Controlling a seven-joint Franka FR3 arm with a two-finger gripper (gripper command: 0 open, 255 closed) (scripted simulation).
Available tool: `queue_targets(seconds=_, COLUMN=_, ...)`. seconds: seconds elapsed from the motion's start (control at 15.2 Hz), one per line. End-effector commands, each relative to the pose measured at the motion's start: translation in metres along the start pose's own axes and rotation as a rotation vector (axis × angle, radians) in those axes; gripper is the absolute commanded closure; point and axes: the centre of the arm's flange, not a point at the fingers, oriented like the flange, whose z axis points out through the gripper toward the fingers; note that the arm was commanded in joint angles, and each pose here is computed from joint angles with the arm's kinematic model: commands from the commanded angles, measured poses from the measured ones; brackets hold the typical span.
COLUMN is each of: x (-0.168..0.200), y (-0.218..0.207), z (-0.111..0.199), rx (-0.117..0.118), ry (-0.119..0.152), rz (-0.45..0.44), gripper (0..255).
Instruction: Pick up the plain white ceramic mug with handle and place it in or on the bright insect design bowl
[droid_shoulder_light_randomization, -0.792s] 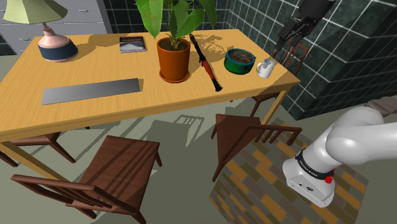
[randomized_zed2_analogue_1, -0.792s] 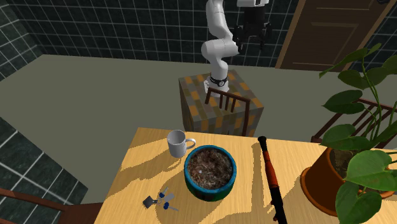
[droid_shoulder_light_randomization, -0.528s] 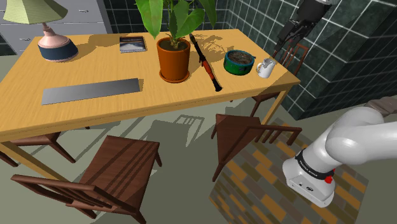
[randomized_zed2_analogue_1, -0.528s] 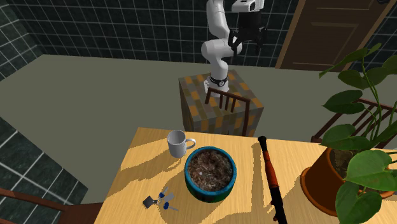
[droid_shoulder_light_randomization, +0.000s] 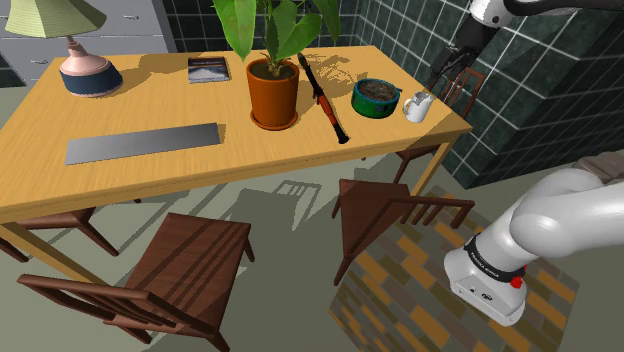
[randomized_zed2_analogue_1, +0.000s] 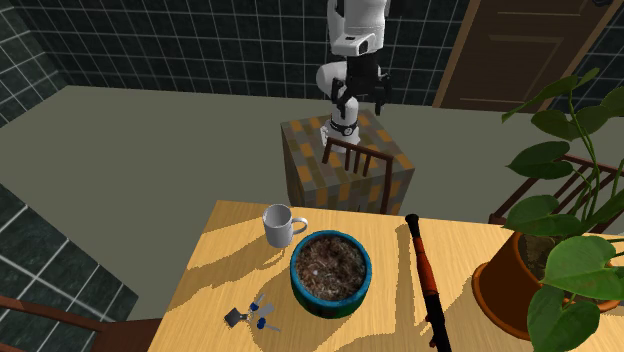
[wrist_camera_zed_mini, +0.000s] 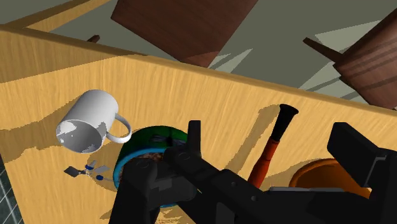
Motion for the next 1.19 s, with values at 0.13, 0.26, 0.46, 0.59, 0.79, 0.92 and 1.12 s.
queue_targets(seconds=0.13, x=0.016, y=0.042, z=0.026, rx=-0.003, ry=0.0, rz=-0.004, gripper=0)
queue_targets(seconds=0.26, x=0.026, y=0.062, z=0.04, rx=-0.004, ry=0.0, rz=-0.005, gripper=0)
queue_targets(seconds=0.46, x=0.039, y=0.093, z=0.061, rx=-0.005, ry=-0.001, rz=-0.007, gripper=0)
queue_targets(seconds=0.59, x=0.049, y=0.113, z=0.075, rx=-0.006, ry=-0.001, rz=-0.009, gripper=0)
queue_targets(seconds=0.79, x=0.063, y=0.144, z=0.095, rx=-0.008, ry=-0.002, rz=-0.011, gripper=0)
queue_targets(seconds=0.92, x=0.072, y=0.164, z=0.109, rx=-0.009, ry=-0.002, rz=-0.012, gripper=0)
queue_targets(seconds=1.12, x=0.086, y=0.195, z=0.13, rx=-0.01, ry=-0.002, rz=-0.014, gripper=0)
